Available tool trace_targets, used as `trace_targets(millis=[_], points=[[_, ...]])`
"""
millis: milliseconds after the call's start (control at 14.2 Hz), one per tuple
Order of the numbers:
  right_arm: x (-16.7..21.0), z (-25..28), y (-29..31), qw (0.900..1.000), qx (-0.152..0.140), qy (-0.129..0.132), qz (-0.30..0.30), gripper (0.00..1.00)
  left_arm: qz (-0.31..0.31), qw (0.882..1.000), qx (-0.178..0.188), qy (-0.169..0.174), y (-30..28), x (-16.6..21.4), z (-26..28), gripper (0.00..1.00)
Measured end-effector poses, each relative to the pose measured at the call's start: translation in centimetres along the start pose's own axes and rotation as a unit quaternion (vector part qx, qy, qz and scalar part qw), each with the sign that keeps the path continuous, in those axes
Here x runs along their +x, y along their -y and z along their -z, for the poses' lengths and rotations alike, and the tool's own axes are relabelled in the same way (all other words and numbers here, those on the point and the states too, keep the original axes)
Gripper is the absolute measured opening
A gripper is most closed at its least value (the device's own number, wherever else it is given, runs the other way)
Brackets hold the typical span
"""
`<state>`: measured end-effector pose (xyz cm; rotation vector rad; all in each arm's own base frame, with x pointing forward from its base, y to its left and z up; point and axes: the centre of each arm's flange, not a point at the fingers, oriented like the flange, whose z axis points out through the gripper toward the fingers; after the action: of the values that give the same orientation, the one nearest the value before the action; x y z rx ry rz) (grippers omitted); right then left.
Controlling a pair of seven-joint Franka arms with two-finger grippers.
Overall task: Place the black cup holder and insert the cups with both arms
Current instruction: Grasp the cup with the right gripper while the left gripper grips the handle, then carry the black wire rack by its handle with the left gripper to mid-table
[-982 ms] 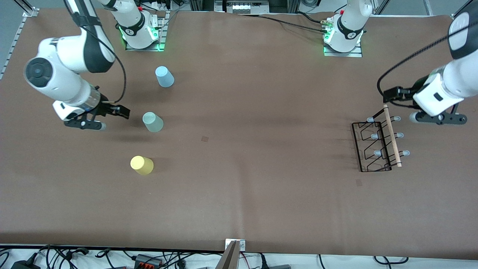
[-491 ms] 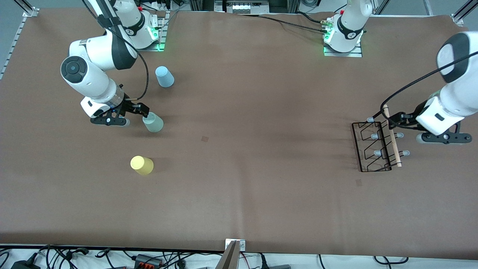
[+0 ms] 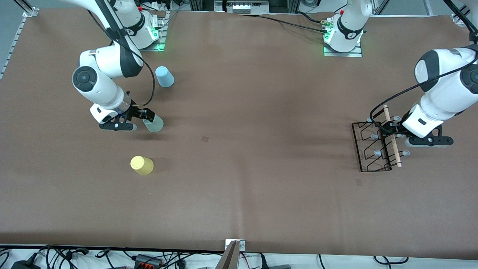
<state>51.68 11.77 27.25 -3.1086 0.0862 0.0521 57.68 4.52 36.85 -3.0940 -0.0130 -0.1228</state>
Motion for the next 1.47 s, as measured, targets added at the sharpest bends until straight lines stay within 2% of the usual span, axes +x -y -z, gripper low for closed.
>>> trace_targets(millis=[70,140,702,772,912,1053,1123,1474], points=[[0.1,-0.5,0.1,1.000,0.002,-0.004,-0.002,1.00,0.002,1.000,0.000,0.001,0.3,-0.2,-0.4,0.70],[0.1,-1.0,0.2,1.000,0.003,-0.006,-0.002,1.00,0.006,1.000,0.000,-0.001,0.7,-0.3,-0.7,0.64],[-2.4,-4.6,-0.2,1.000,0.006,-0.013,-0.005,1.00,0.012,1.000,-0.001,-0.004,1.4,0.0,-3.2,0.56],[-2.6,-4.8,-0.2,1.000,0.006,-0.015,-0.004,1.00,0.012,1.000,-0.001,-0.004,1.4,0.0,-3.2,0.51],[-2.8,-5.0,-0.2,1.000,0.006,-0.016,-0.004,1.00,0.012,1.000,-0.001,-0.003,1.4,0.0,-3.2,0.28],[-2.8,-4.9,0.0,1.000,0.007,-0.017,-0.002,1.00,0.013,1.000,-0.001,-0.003,1.5,0.0,-3.2,0.23],[-2.9,-5.0,0.2,1.000,0.007,-0.017,-0.001,1.00,0.013,1.000,-0.001,-0.003,1.5,0.0,-3.2,0.17],[-2.9,-5.0,0.4,1.000,0.007,-0.019,0.001,1.00,0.013,1.000,-0.001,-0.003,1.5,0.0,-3.3,0.16]])
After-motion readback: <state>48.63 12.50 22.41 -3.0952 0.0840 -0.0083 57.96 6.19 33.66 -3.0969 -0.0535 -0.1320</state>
